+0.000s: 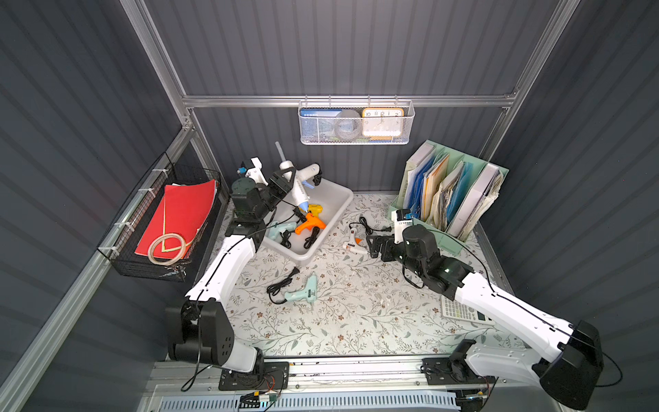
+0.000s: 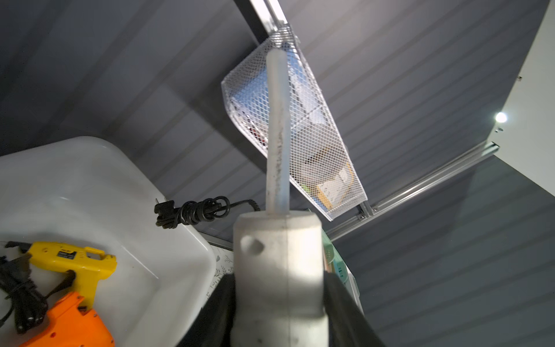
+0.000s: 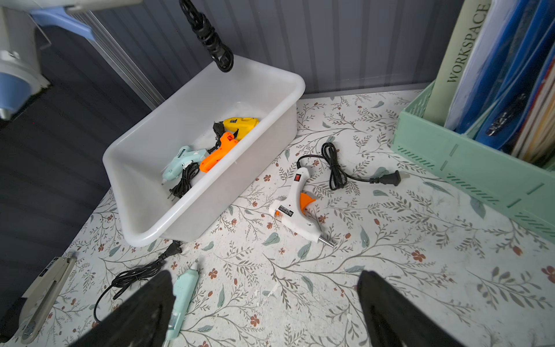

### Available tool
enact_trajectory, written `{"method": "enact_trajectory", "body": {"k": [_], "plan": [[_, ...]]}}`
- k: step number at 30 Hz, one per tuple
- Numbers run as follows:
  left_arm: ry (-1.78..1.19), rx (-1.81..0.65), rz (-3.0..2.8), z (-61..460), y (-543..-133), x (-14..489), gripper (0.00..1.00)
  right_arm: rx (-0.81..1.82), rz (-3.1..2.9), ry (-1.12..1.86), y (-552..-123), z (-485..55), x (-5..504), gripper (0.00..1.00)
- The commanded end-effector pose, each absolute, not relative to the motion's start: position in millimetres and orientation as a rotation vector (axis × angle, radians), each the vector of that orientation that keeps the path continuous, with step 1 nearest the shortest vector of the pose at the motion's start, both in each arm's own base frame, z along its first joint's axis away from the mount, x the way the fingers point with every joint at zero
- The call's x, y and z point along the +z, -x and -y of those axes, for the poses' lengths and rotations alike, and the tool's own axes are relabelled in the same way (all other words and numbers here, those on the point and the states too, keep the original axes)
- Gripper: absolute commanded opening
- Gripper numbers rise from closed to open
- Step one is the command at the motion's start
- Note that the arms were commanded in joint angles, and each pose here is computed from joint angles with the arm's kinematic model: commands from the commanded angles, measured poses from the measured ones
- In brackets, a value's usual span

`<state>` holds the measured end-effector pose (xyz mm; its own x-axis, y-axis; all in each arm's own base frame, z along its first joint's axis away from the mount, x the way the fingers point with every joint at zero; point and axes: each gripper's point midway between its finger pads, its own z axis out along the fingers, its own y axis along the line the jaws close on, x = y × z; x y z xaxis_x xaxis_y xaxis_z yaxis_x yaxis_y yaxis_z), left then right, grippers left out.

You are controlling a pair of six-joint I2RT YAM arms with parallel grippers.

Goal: Put the hot melt glue gun into the storage box
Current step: Place the hot melt adhesive gun in the storage box.

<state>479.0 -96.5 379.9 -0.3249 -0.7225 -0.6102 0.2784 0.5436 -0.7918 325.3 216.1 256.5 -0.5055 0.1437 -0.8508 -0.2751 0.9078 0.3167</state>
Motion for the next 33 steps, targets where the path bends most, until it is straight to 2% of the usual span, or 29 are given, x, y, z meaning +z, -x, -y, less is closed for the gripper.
{"method": "enact_trajectory", "body": {"k": [1, 13, 22, 27, 33], "plan": [[0.400, -0.982, -1.493, 77.3, -484.6, 395.5, 0.00, 0.511, -2.038, 0.080, -321.5, -211.0, 256.9, 0.99], [0.507, -1.012, -1.531, 63.0, -529.6, 330.3, 0.00, 0.497, -2.050, 0.081, -322.1, -210.5, 254.2, 0.99], [0.657, -0.947, -1.666, 46.3, -552.5, 238.8, 0.00, 0.487, -2.078, 0.096, -325.7, -215.0, 248.9, 0.99], [0.744, -0.879, -1.738, 37.3, -551.9, 195.2, 0.00, 0.470, -2.097, 0.109, -326.3, -215.6, 247.9, 0.99], [0.875, -0.686, -1.868, 16.4, -534.9, 156.6, 0.00, 0.378, -2.251, 0.129, -336.1, -218.0, 214.1, 0.99]]}}
